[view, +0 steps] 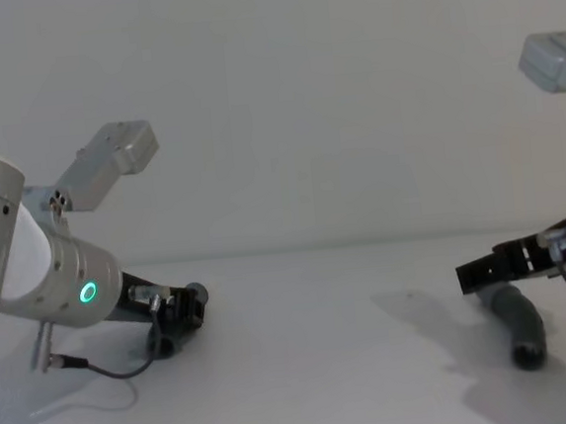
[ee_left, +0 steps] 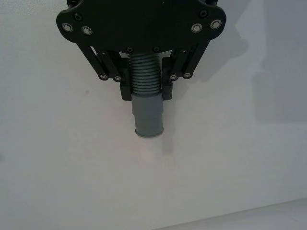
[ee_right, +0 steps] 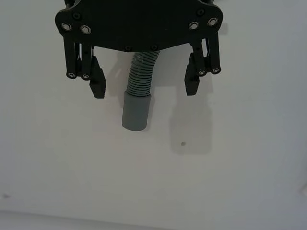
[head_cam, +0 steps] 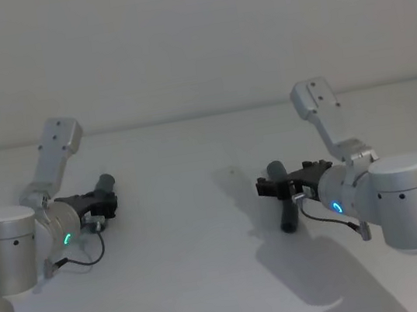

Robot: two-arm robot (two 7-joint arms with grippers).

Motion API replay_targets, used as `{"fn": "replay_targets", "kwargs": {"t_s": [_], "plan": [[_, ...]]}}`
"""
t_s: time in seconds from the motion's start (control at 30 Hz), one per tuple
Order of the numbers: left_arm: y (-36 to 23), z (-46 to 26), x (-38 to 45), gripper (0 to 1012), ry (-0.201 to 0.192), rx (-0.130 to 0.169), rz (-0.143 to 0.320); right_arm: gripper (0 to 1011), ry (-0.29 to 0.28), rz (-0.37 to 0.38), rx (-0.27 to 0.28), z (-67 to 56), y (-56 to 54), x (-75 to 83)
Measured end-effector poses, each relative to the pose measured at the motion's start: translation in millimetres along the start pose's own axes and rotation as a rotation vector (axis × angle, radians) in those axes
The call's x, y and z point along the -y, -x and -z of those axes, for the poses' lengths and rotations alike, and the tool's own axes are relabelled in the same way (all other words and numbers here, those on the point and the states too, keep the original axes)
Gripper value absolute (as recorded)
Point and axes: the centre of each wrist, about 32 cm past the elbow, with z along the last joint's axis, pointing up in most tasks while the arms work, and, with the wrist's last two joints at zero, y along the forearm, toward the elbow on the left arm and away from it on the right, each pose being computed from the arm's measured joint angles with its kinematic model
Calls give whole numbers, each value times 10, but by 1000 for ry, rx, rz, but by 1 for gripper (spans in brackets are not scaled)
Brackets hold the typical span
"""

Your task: Use both hands to pick up one end of the pipe from the table, align the ends, and insert them.

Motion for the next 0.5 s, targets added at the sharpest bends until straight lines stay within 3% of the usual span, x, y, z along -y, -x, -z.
{"fn": "replay_targets", "kwargs": {"t_s": [0.5], "plan": [[0, 0, 0, 327, 0, 0, 0, 1001, 25, -12, 1, 86, -1, -75]]}}
